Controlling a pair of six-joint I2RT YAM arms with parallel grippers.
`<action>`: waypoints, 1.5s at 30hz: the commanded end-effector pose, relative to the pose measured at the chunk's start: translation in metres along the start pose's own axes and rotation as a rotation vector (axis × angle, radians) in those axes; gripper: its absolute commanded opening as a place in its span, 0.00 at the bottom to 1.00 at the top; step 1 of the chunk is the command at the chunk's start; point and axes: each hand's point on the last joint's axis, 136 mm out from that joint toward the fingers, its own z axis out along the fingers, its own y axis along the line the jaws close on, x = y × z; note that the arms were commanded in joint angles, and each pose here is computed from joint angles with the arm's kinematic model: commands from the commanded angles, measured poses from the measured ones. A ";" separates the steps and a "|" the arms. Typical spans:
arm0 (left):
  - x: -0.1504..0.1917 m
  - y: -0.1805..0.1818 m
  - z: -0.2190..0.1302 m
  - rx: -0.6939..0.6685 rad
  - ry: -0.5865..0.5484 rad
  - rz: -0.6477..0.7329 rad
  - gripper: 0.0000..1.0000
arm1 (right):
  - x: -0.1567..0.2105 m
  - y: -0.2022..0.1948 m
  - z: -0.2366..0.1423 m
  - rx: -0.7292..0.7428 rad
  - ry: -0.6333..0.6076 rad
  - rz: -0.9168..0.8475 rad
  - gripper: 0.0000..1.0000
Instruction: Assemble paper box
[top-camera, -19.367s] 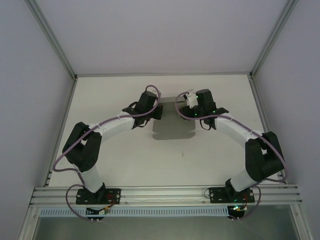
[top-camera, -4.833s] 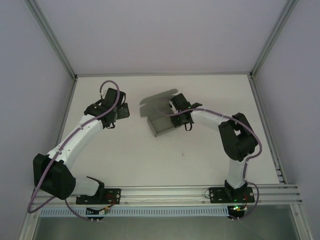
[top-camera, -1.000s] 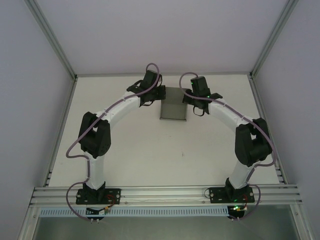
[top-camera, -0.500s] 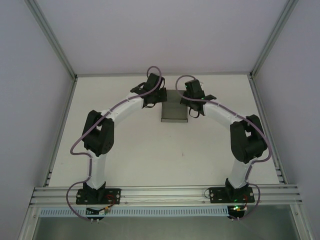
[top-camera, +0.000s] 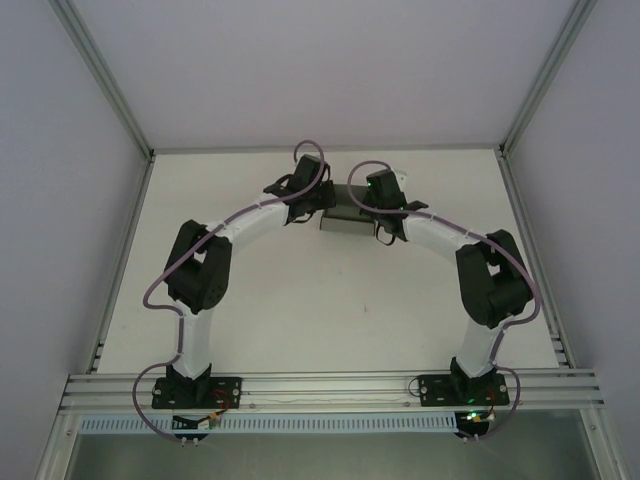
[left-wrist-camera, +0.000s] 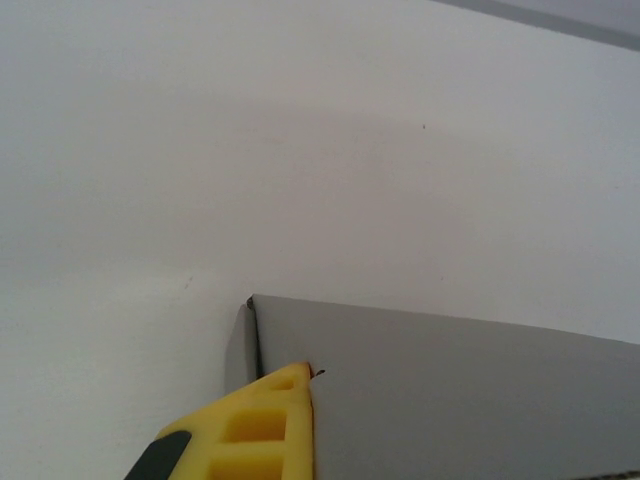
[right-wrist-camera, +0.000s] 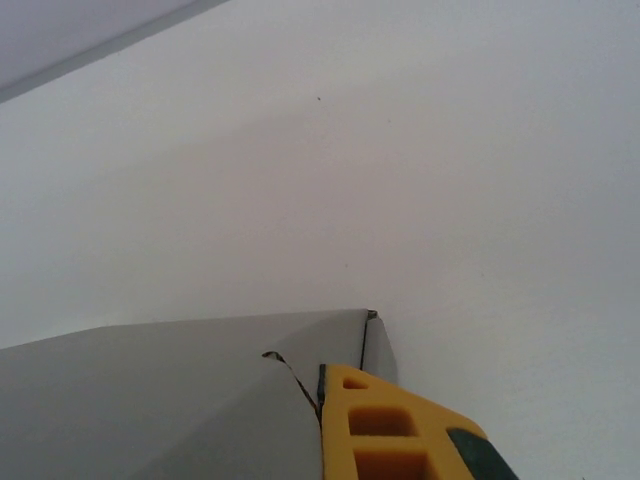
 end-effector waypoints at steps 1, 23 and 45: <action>0.030 0.002 -0.011 -0.011 0.064 0.019 0.00 | 0.008 -0.005 -0.008 0.009 -0.014 -0.013 0.00; 0.024 0.018 -0.101 -0.030 -0.012 0.066 0.95 | 0.069 -0.011 -0.018 0.035 -0.107 -0.282 0.00; 0.023 0.045 -0.038 0.119 0.170 -0.222 0.94 | 0.125 -0.004 -0.020 -0.061 -0.170 -0.530 0.03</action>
